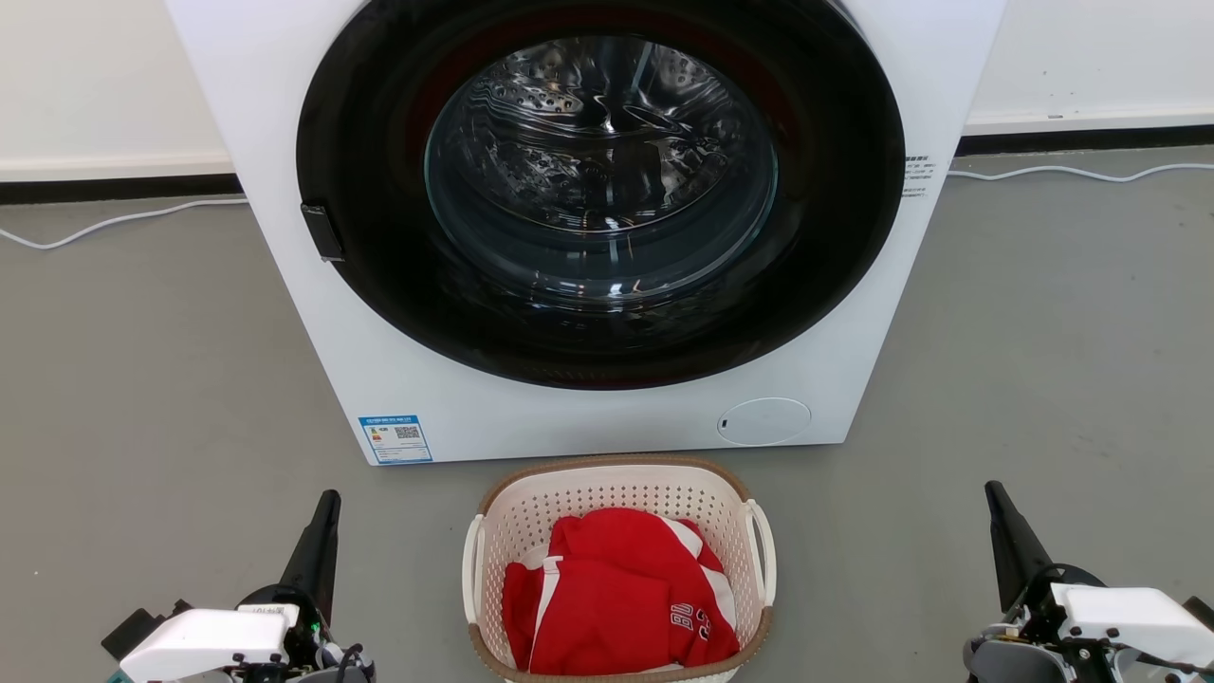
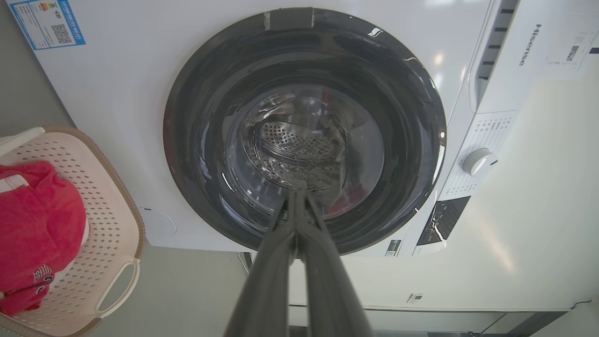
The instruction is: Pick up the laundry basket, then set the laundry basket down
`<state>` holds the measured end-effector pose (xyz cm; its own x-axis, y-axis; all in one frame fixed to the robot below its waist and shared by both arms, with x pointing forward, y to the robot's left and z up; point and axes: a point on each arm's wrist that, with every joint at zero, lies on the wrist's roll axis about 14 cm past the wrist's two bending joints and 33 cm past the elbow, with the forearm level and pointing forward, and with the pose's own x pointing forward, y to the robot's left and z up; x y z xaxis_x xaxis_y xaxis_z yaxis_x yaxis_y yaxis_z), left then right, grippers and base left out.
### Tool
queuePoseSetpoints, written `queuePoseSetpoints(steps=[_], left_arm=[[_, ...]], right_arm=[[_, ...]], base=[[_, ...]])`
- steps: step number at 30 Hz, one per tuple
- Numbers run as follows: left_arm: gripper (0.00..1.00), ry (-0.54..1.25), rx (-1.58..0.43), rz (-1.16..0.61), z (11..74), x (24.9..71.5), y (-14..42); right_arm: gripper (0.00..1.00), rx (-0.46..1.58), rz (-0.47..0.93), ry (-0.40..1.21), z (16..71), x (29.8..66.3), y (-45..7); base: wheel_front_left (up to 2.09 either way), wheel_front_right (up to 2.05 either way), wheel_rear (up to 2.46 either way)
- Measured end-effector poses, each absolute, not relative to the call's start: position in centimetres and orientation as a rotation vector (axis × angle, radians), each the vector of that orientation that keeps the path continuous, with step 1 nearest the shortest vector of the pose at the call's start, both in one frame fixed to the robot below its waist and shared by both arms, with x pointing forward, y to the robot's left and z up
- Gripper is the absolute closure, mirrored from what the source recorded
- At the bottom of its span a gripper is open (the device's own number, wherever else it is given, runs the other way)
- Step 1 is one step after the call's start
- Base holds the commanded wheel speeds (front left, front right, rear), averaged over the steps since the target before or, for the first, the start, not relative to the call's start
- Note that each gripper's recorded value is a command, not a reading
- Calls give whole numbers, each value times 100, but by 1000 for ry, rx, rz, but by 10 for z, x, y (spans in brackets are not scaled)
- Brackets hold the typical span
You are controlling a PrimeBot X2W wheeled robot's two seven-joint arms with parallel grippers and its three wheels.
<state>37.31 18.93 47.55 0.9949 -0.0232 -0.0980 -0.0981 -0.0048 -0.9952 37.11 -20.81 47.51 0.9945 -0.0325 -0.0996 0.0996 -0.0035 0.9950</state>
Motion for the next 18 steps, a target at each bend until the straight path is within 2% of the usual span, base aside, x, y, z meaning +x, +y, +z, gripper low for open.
queuePoseSetpoints(steps=[18], left_arm=[[100,95,-1575,59,476,373,189]], right_arm=[[100,1571,-104,53,475,371,-208]], base=[[0,0,0]])
